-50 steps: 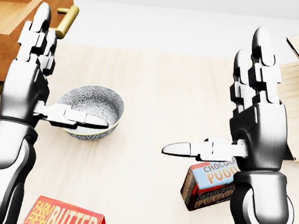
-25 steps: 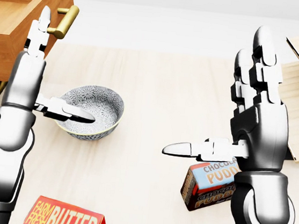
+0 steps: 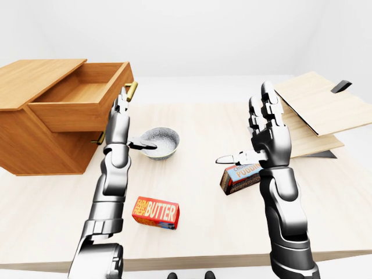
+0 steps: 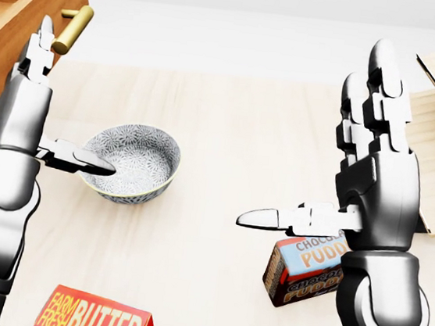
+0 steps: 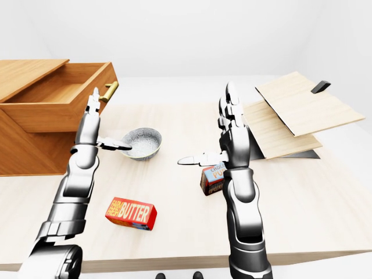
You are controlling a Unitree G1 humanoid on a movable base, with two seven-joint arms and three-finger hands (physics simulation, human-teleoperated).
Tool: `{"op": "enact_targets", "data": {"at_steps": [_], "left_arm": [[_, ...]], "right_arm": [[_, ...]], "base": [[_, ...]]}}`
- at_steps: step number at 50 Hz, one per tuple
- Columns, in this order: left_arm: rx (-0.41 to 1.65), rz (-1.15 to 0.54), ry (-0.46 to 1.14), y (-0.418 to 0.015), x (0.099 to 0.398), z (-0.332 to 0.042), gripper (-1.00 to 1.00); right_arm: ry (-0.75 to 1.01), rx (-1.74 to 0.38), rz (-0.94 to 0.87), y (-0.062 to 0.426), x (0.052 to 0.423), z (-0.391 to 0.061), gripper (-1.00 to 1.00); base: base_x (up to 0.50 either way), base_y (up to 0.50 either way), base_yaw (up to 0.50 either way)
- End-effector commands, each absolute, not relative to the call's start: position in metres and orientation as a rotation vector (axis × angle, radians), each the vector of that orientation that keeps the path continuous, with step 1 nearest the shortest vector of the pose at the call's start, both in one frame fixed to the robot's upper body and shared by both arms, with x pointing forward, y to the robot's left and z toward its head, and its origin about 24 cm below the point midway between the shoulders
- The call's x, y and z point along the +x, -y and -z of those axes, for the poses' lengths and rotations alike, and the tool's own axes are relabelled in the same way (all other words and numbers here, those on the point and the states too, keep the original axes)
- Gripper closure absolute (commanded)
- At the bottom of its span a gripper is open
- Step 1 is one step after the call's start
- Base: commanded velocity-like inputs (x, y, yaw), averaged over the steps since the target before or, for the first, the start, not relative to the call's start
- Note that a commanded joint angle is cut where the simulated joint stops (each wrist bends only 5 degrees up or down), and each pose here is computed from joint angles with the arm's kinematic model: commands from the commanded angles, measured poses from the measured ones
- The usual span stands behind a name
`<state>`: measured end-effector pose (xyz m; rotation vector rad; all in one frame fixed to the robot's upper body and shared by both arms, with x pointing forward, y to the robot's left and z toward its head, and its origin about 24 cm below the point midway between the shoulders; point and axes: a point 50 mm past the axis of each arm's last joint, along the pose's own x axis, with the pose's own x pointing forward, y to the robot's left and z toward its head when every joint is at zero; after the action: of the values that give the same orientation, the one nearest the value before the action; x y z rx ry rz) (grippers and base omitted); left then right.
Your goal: Close the top drawer of the cabinet.
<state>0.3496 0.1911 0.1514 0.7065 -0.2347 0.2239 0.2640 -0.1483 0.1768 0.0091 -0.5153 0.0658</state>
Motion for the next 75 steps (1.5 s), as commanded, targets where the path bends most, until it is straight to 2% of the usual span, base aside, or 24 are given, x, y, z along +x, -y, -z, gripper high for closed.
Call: {"op": "enact_targets", "data": {"at_steps": [1, 22, 43, 75], "left_arm": [[0.734, -0.283, 0.204, -0.206, 0.351, -0.148, -1.00], [0.754, -0.375, 0.233, -0.233, 0.340, -0.160, -1.00], [0.774, -0.462, 0.192, -0.266, 0.353, -0.177, -1.00], [0.815, -0.556, 0.096, -0.301, 0.358, -0.179, -1.00]], "right_arm": [[0.515, 0.010, -0.066, 0.147, 0.264, -0.177, -1.00], [0.513, 0.006, -0.068, 0.148, 0.264, -0.176, -1.00], [0.514, 0.002, -0.069, 0.148, 0.262, -0.176, -1.00], [0.498, 0.001, -0.070, 0.146, 0.265, -0.173, -1.00]], "base": [[0.00, 0.00, 0.00], [0.00, 0.00, 0.00], [0.00, 0.00, 0.00], [0.00, 0.00, 0.00]]}}
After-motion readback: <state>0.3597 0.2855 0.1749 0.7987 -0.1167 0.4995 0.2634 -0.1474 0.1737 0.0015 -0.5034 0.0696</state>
